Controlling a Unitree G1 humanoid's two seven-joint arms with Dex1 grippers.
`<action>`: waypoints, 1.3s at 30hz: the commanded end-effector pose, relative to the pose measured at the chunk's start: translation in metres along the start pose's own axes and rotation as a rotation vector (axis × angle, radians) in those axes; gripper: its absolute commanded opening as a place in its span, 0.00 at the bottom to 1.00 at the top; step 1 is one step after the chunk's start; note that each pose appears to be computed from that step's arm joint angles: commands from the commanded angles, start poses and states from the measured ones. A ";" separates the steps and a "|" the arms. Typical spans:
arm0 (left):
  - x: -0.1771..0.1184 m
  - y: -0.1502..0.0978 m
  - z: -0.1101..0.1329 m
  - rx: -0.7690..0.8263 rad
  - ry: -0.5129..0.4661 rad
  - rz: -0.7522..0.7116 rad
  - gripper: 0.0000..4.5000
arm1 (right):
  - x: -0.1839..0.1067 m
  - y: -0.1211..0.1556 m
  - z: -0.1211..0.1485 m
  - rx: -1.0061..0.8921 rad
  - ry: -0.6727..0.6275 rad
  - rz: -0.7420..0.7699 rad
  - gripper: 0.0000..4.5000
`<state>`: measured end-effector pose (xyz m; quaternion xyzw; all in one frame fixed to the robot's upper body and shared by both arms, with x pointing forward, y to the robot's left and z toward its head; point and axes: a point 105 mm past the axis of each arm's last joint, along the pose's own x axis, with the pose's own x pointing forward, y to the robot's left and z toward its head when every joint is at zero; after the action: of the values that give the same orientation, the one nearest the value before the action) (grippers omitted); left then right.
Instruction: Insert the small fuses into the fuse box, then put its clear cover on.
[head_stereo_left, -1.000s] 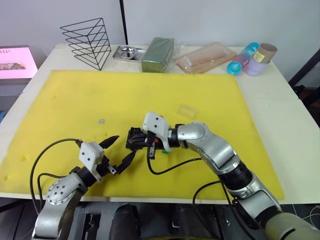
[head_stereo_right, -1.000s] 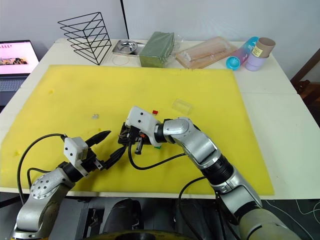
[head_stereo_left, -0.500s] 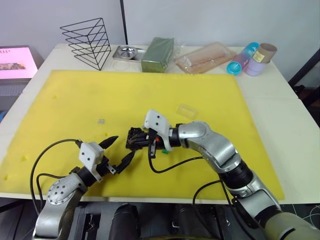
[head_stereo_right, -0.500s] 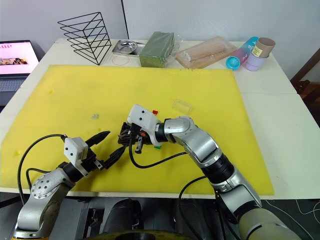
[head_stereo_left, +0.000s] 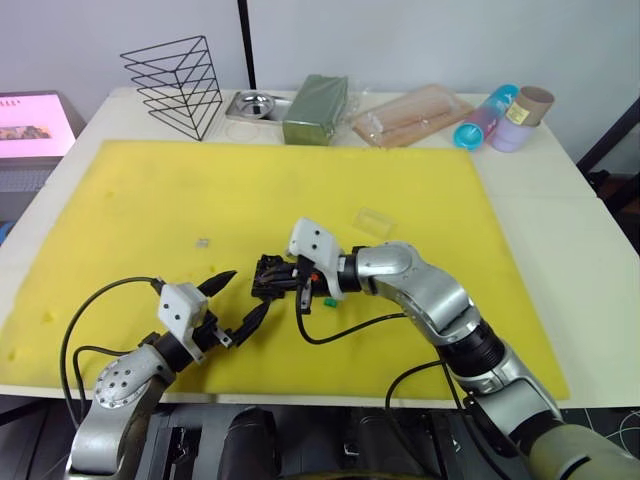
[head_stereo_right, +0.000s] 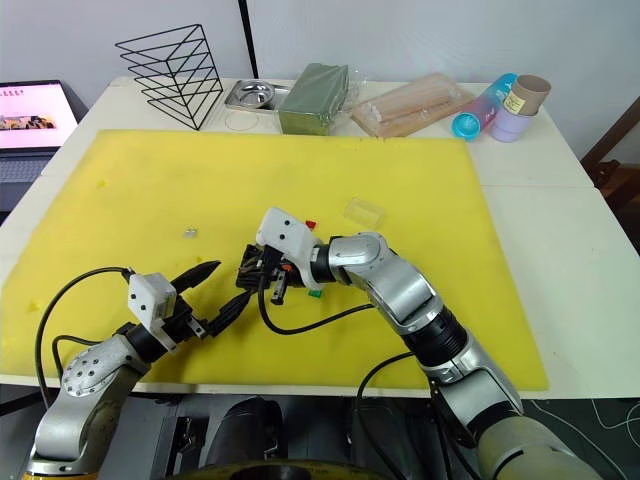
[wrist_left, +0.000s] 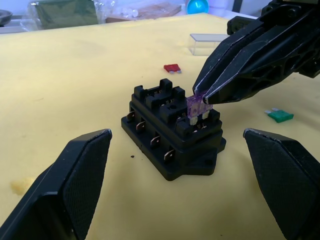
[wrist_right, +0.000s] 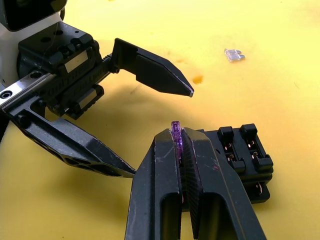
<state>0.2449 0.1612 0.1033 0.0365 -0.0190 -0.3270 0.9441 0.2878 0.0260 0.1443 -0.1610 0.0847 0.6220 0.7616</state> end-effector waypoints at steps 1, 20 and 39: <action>0.000 0.000 0.008 0.024 -0.025 0.000 1.00 | 0.002 0.004 0.010 -0.045 -0.026 0.009 0.00; 0.002 -0.001 0.008 0.017 -0.023 0.002 1.00 | 0.008 0.002 -0.015 -0.107 0.040 -0.021 0.00; 0.002 -0.004 0.005 0.001 -0.011 -0.007 1.00 | 0.003 -0.001 -0.009 -0.133 0.001 -0.031 0.33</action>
<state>0.2451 0.1593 0.0990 0.0304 -0.0070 -0.3244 0.9454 0.2895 0.0254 0.1292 -0.2158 0.0513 0.6126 0.7586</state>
